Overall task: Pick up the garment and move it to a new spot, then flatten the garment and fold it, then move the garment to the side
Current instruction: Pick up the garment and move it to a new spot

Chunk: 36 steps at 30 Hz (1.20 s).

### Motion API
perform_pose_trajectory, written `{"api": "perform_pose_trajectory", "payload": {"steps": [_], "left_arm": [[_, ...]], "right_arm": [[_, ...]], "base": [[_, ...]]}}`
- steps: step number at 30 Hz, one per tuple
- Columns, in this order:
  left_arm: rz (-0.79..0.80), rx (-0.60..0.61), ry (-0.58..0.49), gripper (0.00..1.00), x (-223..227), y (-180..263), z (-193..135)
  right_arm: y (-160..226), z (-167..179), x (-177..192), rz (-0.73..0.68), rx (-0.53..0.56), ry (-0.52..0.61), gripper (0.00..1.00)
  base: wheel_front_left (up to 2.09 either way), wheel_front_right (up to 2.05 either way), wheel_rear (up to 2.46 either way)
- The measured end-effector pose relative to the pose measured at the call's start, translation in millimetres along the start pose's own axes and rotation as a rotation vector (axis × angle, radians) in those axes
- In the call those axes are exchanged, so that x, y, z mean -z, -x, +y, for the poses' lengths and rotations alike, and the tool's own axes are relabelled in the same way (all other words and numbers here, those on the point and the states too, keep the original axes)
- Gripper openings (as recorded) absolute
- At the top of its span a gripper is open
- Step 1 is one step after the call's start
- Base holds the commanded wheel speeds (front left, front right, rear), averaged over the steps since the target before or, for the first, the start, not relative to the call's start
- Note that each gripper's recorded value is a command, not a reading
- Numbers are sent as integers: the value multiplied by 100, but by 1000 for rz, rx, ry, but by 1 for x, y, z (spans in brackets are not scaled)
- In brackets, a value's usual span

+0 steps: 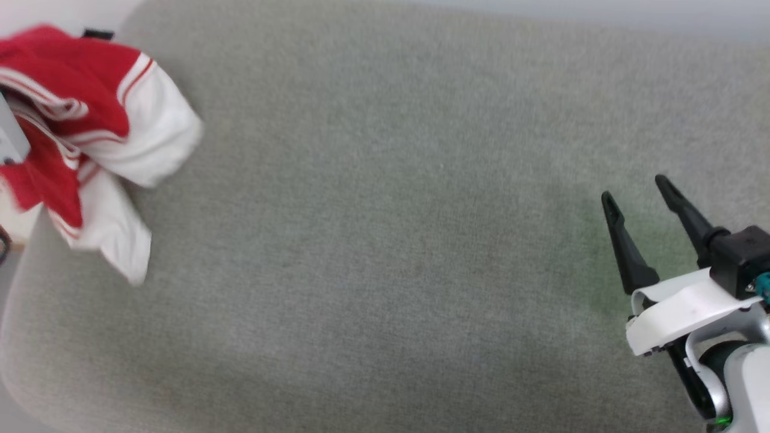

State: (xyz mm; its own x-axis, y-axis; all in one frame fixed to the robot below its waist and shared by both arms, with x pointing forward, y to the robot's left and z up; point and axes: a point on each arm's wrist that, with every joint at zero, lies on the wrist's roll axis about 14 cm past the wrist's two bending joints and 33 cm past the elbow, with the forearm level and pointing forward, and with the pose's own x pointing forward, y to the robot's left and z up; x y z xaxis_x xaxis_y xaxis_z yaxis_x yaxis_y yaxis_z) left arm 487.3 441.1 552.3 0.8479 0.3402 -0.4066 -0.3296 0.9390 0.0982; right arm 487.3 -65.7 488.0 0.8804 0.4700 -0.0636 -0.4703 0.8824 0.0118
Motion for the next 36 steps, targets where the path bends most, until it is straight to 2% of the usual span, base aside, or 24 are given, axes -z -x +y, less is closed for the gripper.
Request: {"api": "perform_pose_trajectory", "payload": {"steps": [7,17,27,36], "left_arm": [[-207,43,-62,0,-77,42,-5],[-323,118,-121,0,-135,105,-32],[-342,264,-141,0,-149,134,-102],[-349,441,-171,0,-152,153,-187]], "right_arm": [[12,14,-24,-64,0,-8,100],[36,16,-54,-144,43,-4,100],[72,-36,-61,-169,218,22,100],[120,-96,-54,-154,423,46,100]], "base": [[0,0,0],[0,0,0],[0,0,0],[0,0,0]]}}
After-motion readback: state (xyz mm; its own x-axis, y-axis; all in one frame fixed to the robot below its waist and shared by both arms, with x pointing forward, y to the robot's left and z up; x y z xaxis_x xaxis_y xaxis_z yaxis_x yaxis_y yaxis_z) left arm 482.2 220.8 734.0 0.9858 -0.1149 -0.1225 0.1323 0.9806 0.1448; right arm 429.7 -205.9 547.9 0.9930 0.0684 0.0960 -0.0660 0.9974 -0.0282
